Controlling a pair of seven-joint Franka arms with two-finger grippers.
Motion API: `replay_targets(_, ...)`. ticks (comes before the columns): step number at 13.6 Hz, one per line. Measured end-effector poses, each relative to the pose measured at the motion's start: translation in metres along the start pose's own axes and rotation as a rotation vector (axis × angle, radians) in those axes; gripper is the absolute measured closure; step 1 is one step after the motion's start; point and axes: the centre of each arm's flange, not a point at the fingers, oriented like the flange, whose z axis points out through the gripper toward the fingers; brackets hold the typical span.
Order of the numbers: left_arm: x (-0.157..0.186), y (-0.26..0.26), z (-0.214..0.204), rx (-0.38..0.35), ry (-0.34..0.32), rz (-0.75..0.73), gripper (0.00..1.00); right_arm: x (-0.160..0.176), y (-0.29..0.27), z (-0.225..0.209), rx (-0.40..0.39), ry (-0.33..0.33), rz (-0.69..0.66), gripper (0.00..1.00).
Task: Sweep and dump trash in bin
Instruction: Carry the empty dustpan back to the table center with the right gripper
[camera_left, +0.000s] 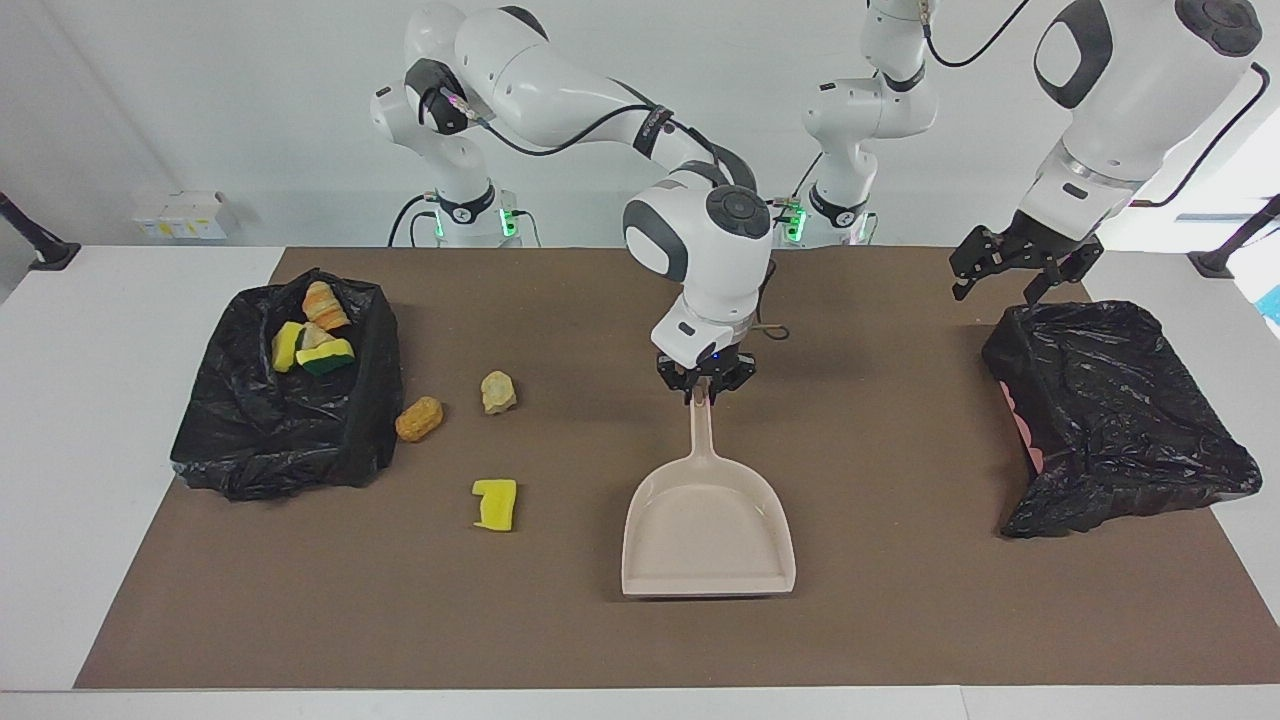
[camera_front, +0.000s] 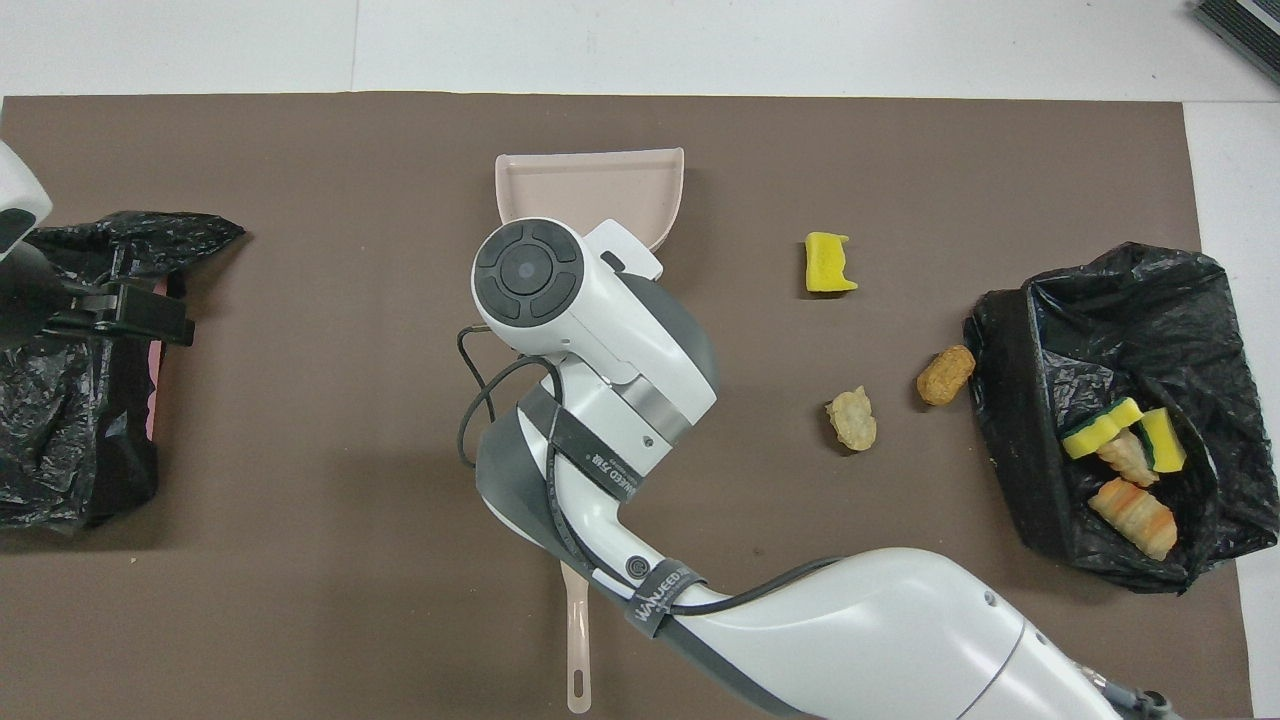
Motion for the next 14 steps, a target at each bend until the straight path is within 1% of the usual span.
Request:
replay_targets(4, 0.000, 0.000, 0.000, 0.000, 0.000, 0.000, 0.00, -0.007, -0.013, 0.027, -0.007, -0.026, -0.015, 0.67)
replay_targets(8, 0.000, 0.000, 0.000, 0.000, 0.000, 0.000, 0.00, -0.012, -0.023, 0.028, 0.027, -0.039, 0.001, 0.67)
replay_targets(11, 0.000, 0.000, 0.000, 0.000, 0.000, 0.000, 0.00, -0.012, -0.023, 0.029, 0.031, -0.042, 0.007, 0.67)
replay_targets(13, 0.000, 0.000, 0.000, 0.000, 0.000, 0.000, 0.00, -0.010, -0.021, 0.030, 0.030, -0.043, 0.011, 0.57)
replay_targets(14, 0.000, 0.000, 0.000, 0.000, 0.000, 0.000, 0.00, -0.009, -0.020, 0.030, 0.030, -0.043, 0.013, 0.56)
